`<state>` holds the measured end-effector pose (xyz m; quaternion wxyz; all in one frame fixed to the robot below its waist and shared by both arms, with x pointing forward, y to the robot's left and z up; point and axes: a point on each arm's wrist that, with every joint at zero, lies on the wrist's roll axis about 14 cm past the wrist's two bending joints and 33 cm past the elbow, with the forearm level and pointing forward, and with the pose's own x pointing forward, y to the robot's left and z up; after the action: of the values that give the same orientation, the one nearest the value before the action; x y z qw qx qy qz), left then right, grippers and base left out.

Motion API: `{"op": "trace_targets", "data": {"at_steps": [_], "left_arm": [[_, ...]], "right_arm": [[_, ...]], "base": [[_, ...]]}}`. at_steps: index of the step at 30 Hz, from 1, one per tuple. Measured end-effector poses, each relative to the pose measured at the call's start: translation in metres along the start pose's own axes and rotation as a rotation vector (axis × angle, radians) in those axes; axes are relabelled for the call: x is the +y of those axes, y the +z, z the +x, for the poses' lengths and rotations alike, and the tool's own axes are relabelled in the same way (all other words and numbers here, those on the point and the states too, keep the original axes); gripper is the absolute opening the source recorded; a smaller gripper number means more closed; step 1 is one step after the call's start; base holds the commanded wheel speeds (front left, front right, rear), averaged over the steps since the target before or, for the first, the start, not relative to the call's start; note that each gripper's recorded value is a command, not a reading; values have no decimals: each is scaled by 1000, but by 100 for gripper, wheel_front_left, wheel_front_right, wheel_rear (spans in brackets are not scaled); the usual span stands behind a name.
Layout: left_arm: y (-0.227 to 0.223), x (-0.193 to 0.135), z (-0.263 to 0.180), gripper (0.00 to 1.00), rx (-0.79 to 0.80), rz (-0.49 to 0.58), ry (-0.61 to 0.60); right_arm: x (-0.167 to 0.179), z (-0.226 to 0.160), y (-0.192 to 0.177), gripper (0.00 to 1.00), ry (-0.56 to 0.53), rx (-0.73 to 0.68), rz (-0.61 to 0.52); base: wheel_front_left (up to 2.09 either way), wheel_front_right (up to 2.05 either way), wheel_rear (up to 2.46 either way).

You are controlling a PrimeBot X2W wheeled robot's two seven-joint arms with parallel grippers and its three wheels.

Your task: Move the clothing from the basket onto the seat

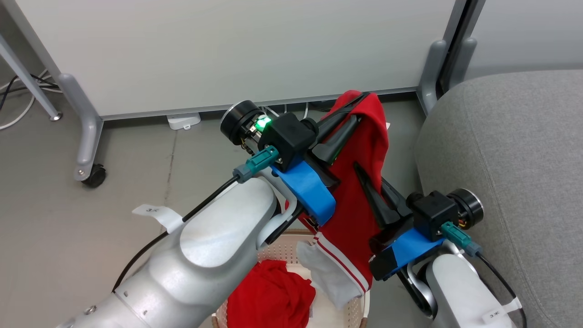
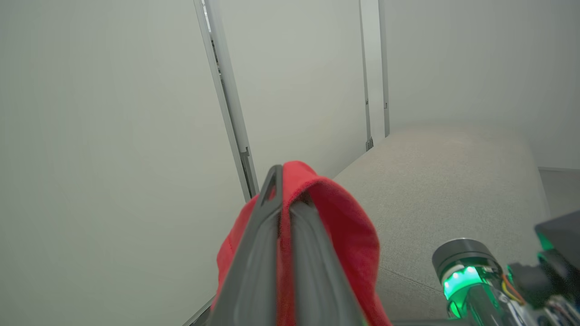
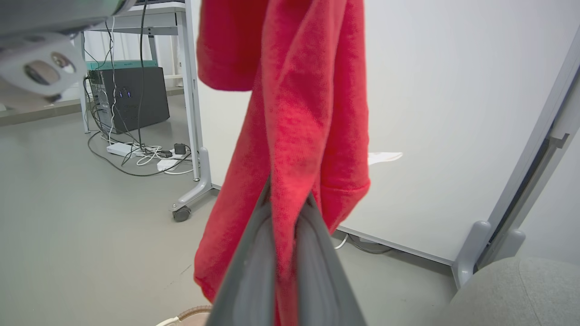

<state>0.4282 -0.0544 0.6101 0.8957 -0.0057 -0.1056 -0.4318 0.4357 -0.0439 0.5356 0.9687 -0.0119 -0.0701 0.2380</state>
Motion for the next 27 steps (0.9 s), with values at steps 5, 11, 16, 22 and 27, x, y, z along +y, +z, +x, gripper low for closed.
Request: {"op": "trace_targets", "data": {"at_steps": [5,11,16,22,27], "left_arm": [[0,2,0,100,1,7,9],[-3,1,-2,100,10,9,12],[-5,1,-2,100,11,8,13],[-16,-3,2,100,26,-8,-3],[-27,-12,9,100,41,-18,-37]], "right_arm": [[0,0,2,0,-2,-4,3],[0,-1,4,0,-3,-11,6],[-2,-2,5,0,-10,-15,9],[-12,-6,3,0,-40,-12,14],[-28,-13,2,0,-90,-9,15]], "base": [[0,0,0],[0,0,0],[0,0,0],[0,0,0],[0,0,0]]}}
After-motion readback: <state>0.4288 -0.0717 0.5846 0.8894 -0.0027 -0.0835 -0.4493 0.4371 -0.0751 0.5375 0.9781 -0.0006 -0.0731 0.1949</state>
